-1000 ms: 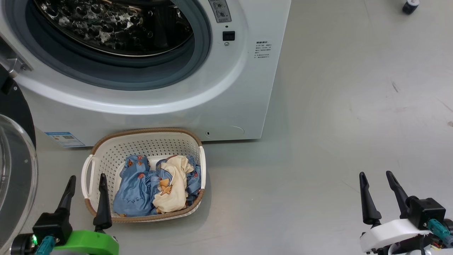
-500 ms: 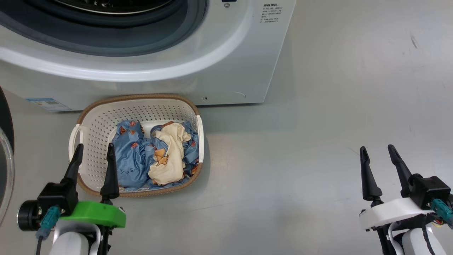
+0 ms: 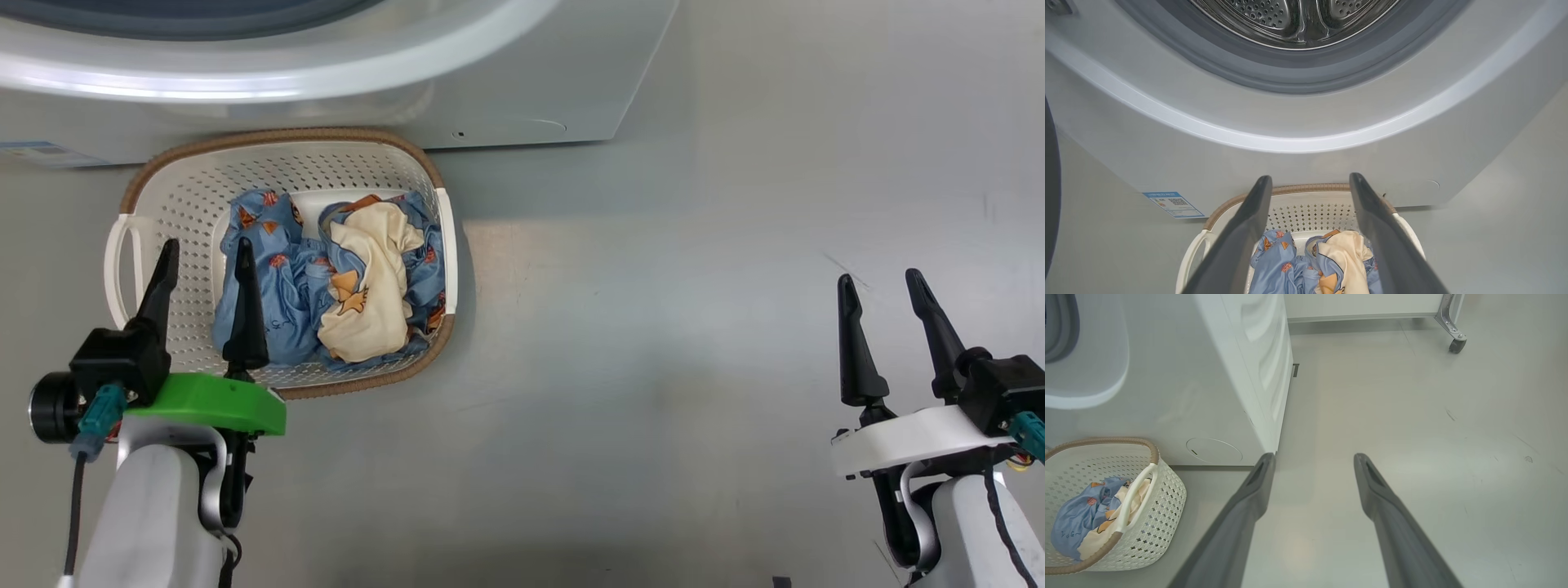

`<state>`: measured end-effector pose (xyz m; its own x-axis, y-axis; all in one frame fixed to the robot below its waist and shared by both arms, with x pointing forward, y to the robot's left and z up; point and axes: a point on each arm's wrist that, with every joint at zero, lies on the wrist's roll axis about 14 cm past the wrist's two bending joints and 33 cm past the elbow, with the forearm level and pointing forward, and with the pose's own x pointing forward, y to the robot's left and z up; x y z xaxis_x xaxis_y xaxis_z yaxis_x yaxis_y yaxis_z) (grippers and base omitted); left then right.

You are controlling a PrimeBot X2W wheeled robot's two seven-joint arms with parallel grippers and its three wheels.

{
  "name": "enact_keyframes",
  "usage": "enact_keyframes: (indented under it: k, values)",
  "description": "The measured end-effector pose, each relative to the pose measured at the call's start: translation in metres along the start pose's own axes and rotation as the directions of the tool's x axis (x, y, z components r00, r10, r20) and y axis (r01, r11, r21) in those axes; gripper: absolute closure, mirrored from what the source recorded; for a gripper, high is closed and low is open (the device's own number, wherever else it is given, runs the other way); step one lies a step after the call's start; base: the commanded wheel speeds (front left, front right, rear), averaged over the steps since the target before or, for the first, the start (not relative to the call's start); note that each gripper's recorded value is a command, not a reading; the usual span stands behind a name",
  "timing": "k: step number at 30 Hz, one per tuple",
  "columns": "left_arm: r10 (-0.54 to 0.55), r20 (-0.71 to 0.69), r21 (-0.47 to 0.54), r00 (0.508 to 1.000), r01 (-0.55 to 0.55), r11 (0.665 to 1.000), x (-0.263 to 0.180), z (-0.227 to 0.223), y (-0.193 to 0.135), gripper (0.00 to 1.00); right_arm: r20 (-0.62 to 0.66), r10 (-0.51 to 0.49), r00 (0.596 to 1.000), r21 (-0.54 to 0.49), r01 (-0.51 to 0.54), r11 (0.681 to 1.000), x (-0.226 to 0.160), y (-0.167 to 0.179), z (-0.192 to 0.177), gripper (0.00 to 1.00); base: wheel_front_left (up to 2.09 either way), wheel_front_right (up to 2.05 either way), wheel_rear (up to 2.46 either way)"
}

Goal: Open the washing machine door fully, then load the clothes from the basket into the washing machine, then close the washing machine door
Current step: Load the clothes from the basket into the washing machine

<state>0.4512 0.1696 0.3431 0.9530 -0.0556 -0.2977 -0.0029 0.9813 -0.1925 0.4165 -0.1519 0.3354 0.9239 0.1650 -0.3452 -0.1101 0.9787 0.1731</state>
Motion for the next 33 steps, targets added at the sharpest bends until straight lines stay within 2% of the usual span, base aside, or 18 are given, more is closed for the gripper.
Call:
enact_keyframes:
  k: [14,26,33]
  values:
    - [-0.001,-0.164,0.027,0.987,0.006,1.0,0.051,-0.064,0.016,0.0,-0.074,-0.015,0.997,0.011,0.016,1.0,0.024,-0.01,-0.036,0.0,0.0,0.0,0.0]
    - [0.032,-0.326,0.02,0.945,-0.027,0.999,0.066,-0.125,0.033,0.0,-0.138,-0.049,0.989,0.015,0.051,0.999,0.031,-0.024,-0.066,0.0,0.0,0.0,0.0]
    - [0.054,-0.404,0.06,0.913,-0.032,0.998,0.076,-0.152,0.052,0.0,-0.172,-0.059,0.983,0.016,0.063,0.998,0.036,-0.03,-0.085,0.0,0.0,0.0,0.0]
